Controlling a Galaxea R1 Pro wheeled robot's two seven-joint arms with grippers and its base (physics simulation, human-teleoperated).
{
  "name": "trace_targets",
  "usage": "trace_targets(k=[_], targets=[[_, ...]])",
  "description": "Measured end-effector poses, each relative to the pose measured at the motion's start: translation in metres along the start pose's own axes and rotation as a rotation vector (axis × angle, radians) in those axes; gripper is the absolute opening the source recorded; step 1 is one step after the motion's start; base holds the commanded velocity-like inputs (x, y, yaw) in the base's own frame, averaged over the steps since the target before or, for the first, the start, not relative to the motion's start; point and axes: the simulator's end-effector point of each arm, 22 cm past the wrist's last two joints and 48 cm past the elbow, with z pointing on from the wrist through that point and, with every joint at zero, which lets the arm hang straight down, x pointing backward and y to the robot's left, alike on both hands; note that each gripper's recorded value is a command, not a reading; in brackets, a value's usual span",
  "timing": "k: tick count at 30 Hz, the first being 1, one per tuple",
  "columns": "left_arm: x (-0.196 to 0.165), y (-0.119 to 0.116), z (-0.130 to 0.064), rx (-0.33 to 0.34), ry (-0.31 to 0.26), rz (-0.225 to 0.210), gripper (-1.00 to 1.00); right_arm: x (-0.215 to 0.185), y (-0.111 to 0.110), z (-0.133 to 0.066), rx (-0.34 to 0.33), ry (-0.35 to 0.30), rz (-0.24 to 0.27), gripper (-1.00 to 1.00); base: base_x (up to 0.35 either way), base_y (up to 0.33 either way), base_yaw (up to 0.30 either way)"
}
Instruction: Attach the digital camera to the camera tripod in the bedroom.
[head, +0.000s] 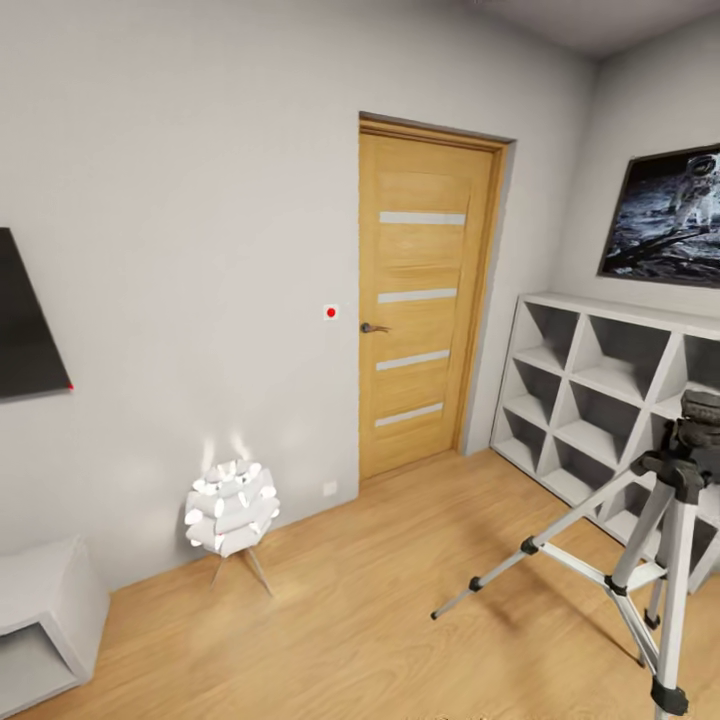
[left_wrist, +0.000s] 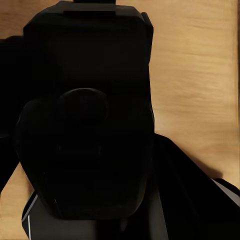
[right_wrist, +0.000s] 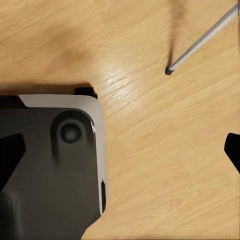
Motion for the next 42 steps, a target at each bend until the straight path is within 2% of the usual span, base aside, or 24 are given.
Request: trace_targets(k=[17, 31, 42], targets=[[0.0005, -0.0007, 0.0000, 0.000, 0.001, -0.005, -1.00, 0.0000, -0.0001, 0.0000, 0.000, 0.000, 0.001, 1.00, 0.001, 0.000, -0.299], [0.0011, -0.0024, -0.0002, 0.004, 0.000, -0.002, -1.00, 0.0001, -0.0001, -0.0002, 0.000, 0.000, -0.001, 1.00, 0.264, 0.000, -0.299], [0.0012, -0.0020, -0.0001, 0.003, 0.001, -0.004, -1.00, 0.0000, -0.0001, 0.0000, 0.000, 0.000, 0.001, 1.00, 0.060, 0.000, -0.299]])
